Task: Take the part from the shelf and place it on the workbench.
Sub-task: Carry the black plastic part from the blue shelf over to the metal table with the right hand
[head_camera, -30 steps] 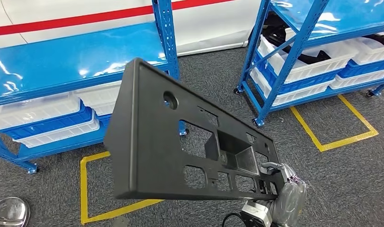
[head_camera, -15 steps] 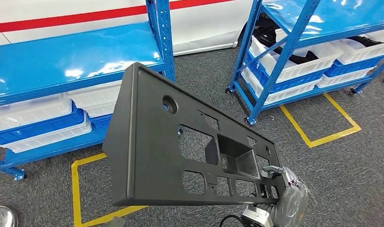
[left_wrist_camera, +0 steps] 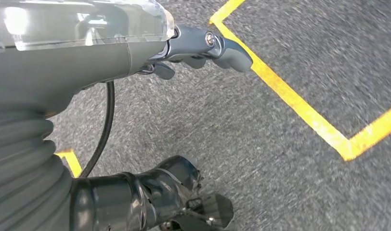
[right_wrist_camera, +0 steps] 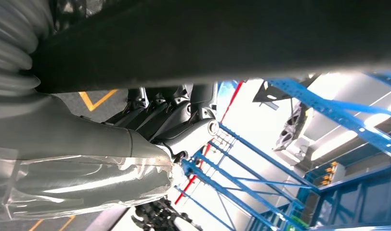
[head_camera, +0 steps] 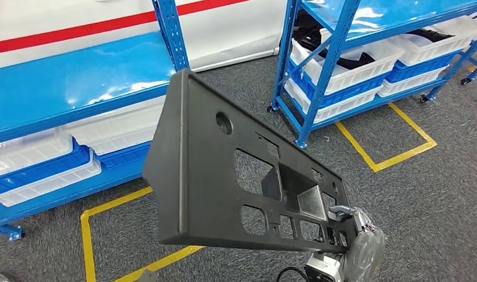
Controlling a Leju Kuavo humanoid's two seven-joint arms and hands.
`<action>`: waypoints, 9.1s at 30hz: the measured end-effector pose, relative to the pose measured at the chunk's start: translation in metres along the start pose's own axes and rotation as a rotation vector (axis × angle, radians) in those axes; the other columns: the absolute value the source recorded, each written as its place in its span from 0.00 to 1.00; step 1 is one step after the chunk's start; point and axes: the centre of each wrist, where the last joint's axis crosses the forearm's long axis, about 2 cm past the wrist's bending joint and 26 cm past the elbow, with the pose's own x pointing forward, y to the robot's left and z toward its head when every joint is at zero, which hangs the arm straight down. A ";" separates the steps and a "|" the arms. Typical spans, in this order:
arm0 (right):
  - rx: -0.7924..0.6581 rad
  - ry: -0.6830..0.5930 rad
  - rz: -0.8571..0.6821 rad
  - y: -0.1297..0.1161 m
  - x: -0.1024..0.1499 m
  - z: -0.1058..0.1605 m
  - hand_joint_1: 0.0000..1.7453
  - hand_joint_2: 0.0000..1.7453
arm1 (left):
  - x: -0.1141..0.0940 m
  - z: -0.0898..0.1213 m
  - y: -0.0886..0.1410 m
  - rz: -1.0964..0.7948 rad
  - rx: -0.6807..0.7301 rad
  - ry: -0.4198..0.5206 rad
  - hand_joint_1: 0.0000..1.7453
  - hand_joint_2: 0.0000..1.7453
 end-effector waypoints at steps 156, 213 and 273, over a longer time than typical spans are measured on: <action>-0.008 0.053 0.015 -0.001 -0.010 0.000 1.00 1.00 | 0.000 0.001 -0.001 0.019 0.014 0.002 0.00 1.00; -0.008 0.065 0.010 0.000 -0.010 -0.001 1.00 1.00 | 0.004 -0.001 -0.002 0.028 0.019 -0.006 0.00 1.00; 0.022 0.070 -0.003 0.005 -0.012 0.001 1.00 1.00 | 0.003 -0.001 -0.001 0.028 0.022 -0.003 0.00 1.00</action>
